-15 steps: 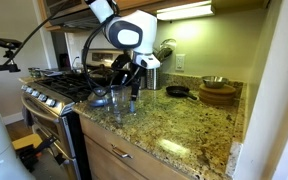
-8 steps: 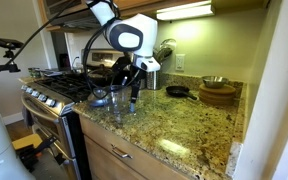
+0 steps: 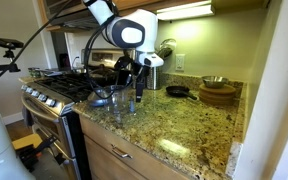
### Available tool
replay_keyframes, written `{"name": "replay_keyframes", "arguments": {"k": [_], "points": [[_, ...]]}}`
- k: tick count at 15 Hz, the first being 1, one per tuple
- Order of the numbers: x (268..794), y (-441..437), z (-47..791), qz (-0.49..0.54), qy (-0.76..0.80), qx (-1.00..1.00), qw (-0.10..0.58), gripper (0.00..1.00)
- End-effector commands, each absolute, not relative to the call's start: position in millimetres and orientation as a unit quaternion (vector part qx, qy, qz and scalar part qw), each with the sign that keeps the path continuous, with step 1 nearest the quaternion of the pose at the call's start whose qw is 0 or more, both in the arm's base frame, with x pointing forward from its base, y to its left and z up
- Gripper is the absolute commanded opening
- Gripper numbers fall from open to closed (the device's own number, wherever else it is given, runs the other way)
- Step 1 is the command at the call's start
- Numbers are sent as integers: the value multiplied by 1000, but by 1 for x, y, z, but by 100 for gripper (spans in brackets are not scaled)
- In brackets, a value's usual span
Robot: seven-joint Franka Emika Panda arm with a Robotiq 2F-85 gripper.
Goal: Place the blender blades upright in the cup then close the cup
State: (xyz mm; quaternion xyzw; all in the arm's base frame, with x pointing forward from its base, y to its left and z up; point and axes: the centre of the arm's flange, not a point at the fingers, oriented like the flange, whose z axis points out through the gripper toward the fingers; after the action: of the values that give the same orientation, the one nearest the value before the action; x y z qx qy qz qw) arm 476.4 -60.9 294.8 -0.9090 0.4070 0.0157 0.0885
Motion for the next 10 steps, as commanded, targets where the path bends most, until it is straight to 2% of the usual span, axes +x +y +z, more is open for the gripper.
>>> {"name": "replay_keyframes", "arguments": {"k": [1, 4, 5, 6, 7, 8, 9, 10], "points": [[466, -71, 318, 0, 396, -916, 69, 100], [468, -76, 321, -4, 375, -924, 69, 100], [471, -78, 320, 0, 372, -925, 72, 94], [472, -78, 319, 1, 369, -927, 73, 80], [473, -78, 319, 4, 372, -926, 72, 72], [472, -77, 318, 6, 377, -924, 71, 68], [472, -73, 317, 7, 385, -920, 72, 55], [471, -69, 317, 5, 388, -919, 72, 46]]}}
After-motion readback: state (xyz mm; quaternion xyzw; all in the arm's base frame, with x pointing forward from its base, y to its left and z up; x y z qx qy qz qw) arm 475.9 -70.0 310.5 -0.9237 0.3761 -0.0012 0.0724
